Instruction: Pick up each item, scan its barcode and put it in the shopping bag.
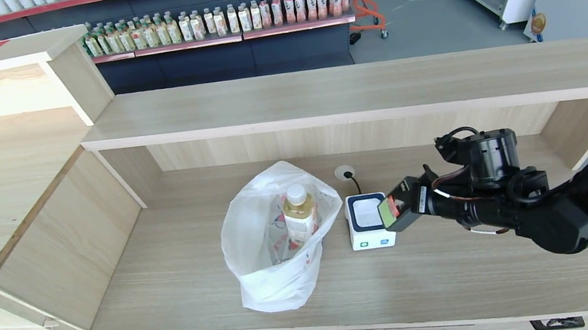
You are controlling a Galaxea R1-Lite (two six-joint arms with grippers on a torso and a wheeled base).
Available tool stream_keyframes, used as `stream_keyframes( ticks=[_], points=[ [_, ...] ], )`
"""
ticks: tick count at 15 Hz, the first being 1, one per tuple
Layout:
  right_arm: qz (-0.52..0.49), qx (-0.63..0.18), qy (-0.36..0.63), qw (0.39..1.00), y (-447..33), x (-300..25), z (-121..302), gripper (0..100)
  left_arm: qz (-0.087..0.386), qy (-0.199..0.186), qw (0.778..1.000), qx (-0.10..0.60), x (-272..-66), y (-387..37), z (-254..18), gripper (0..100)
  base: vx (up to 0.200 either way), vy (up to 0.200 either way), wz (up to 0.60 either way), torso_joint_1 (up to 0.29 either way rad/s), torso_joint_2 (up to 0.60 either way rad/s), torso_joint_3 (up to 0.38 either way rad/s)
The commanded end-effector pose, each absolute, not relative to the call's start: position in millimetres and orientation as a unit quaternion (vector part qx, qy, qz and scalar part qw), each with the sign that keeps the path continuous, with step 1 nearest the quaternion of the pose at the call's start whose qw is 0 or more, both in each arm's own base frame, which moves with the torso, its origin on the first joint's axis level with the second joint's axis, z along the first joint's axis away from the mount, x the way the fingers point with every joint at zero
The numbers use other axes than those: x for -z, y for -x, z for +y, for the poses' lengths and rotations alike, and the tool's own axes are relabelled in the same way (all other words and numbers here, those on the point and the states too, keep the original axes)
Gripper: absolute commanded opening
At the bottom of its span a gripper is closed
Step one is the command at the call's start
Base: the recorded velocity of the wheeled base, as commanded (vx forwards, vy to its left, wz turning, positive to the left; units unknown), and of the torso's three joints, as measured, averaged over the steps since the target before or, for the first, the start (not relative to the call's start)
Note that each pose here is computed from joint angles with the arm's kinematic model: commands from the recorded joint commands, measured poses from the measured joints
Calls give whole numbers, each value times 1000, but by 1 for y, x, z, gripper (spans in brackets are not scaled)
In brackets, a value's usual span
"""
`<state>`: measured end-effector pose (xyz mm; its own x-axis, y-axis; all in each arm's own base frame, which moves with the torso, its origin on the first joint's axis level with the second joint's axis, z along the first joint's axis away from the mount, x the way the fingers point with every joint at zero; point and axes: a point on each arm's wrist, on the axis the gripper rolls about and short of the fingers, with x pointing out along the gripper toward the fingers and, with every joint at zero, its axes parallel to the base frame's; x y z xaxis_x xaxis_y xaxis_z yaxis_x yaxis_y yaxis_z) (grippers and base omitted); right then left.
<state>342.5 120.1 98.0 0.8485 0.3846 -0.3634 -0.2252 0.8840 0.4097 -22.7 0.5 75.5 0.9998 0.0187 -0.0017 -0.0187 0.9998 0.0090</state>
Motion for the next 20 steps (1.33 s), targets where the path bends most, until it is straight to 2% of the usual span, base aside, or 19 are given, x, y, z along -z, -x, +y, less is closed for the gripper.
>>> stream_keyframes(
  ticks=[1,9,20],
  points=[
    [234,-160,-172,943,-353,-82,129,0,1,-5,1000,-9,-76,23,1,100,0,0,0,0,0,0],
    [212,-170,-159,949,-378,-66,140,0,1,-5,1000,-10,-76,23,1,100,0,0,0,0,0,0],
    [207,-188,-147,949,-386,-44,164,0,0,-5,1000,-10,-75,23,1,100,0,0,0,0,0,0]
  ],
)
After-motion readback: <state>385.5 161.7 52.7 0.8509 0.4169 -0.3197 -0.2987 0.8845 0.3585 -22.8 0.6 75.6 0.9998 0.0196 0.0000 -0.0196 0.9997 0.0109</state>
